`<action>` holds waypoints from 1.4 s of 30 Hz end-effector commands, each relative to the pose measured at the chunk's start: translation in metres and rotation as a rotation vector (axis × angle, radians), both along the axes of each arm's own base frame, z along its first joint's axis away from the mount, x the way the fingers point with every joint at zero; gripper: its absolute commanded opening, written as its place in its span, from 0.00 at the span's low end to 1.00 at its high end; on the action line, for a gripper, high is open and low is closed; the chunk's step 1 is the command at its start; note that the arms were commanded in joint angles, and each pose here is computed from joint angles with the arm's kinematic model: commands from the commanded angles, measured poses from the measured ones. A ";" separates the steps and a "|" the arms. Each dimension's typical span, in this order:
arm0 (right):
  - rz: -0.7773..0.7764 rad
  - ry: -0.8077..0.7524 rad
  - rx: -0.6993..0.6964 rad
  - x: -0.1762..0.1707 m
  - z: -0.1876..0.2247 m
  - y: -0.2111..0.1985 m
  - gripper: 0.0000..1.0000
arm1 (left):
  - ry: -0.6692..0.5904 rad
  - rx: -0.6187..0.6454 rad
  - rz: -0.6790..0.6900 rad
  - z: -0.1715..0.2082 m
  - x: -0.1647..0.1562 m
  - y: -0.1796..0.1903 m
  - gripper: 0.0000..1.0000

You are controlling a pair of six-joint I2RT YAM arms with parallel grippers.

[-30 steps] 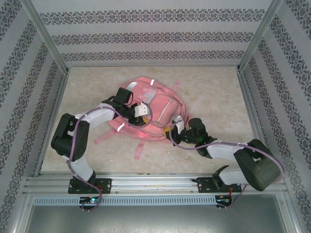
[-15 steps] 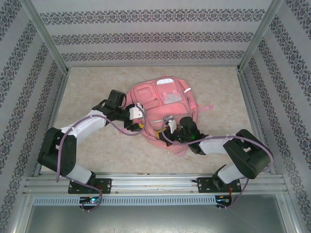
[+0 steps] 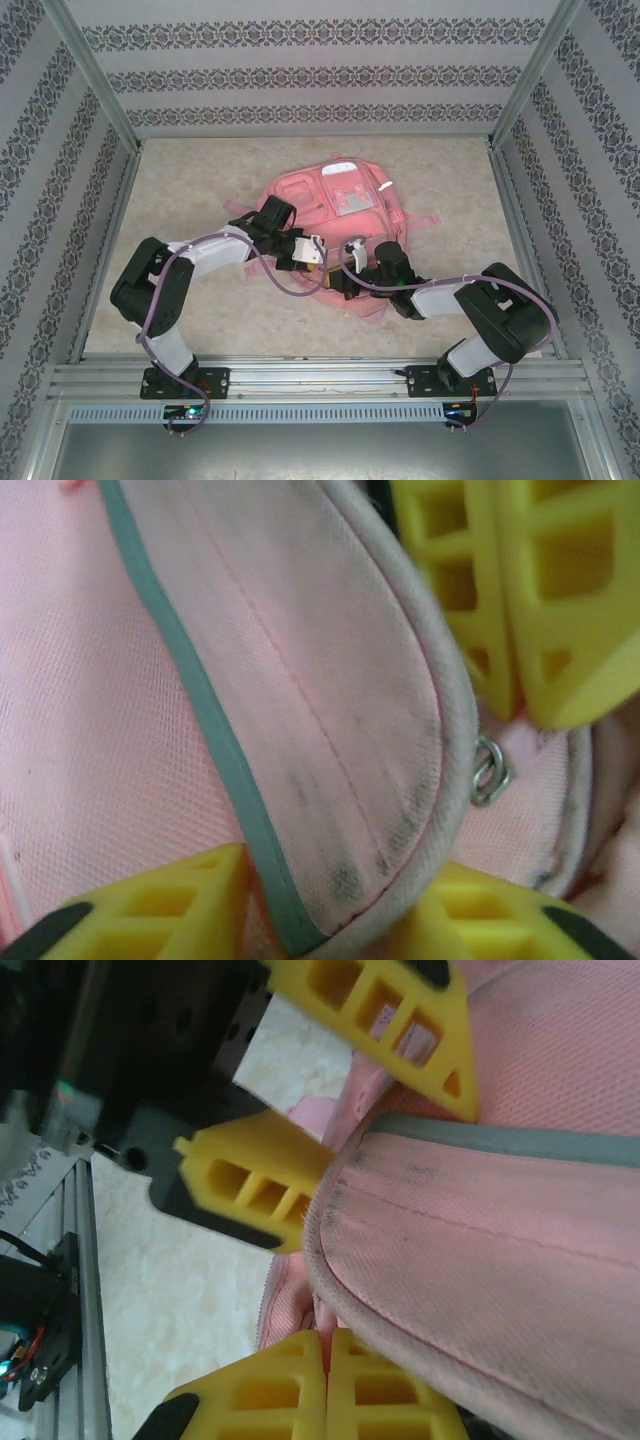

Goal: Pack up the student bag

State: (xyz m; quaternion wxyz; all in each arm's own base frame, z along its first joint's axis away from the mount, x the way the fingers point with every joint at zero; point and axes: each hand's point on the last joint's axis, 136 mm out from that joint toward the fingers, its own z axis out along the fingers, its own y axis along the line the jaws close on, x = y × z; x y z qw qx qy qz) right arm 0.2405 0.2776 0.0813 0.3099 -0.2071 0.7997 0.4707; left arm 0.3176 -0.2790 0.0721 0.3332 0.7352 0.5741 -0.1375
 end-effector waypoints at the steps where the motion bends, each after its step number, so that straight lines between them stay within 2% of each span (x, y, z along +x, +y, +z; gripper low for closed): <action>1: 0.000 0.062 0.060 -0.010 0.004 -0.009 0.00 | -0.056 0.077 0.004 -0.009 0.014 0.006 0.13; 2: -0.019 0.078 0.061 -0.008 0.003 -0.014 0.00 | -0.058 0.081 0.006 -0.009 0.014 0.007 0.06; 3: -0.030 0.095 0.064 -0.007 0.001 -0.017 0.00 | -0.060 0.079 0.005 -0.007 0.014 0.007 0.04; 11: -0.262 0.239 0.097 0.010 -0.007 -0.068 0.00 | -0.063 0.103 -0.031 -0.005 0.004 0.015 0.00; 16: -0.267 0.265 0.054 0.002 -0.017 -0.079 0.00 | -0.024 0.031 -0.007 0.013 0.003 0.005 0.00; 19: -0.207 0.212 0.039 -0.006 -0.012 -0.075 0.00 | 0.011 -0.053 0.057 0.033 0.006 -0.004 0.00; 22: -0.161 0.074 -0.025 -0.014 0.001 -0.066 0.14 | 0.120 -0.140 0.128 0.050 0.005 -0.014 0.00; 25: -0.138 -0.162 -0.191 -0.020 0.013 -0.058 0.33 | 0.261 -0.193 0.179 0.064 -0.001 -0.023 0.00; 28: -0.276 -0.278 -0.317 -0.006 0.023 -0.072 0.35 | 0.341 -0.208 0.240 0.065 -0.003 -0.024 0.00; 30: -0.394 -0.240 -0.382 0.003 0.026 -0.085 0.33 | 0.369 -0.215 0.265 0.066 -0.004 -0.024 0.00; 34: -0.503 -0.118 -0.409 0.004 0.036 -0.090 0.38 | 0.406 -0.229 0.278 0.068 -0.006 -0.028 0.00; 38: -0.555 -0.016 -0.377 -0.005 0.051 -0.083 0.39 | 0.440 -0.233 0.284 0.071 -0.006 -0.031 0.00; 42: -0.549 0.089 -0.424 -0.016 0.060 -0.080 0.39 | 0.471 -0.240 0.282 0.073 -0.007 -0.034 0.00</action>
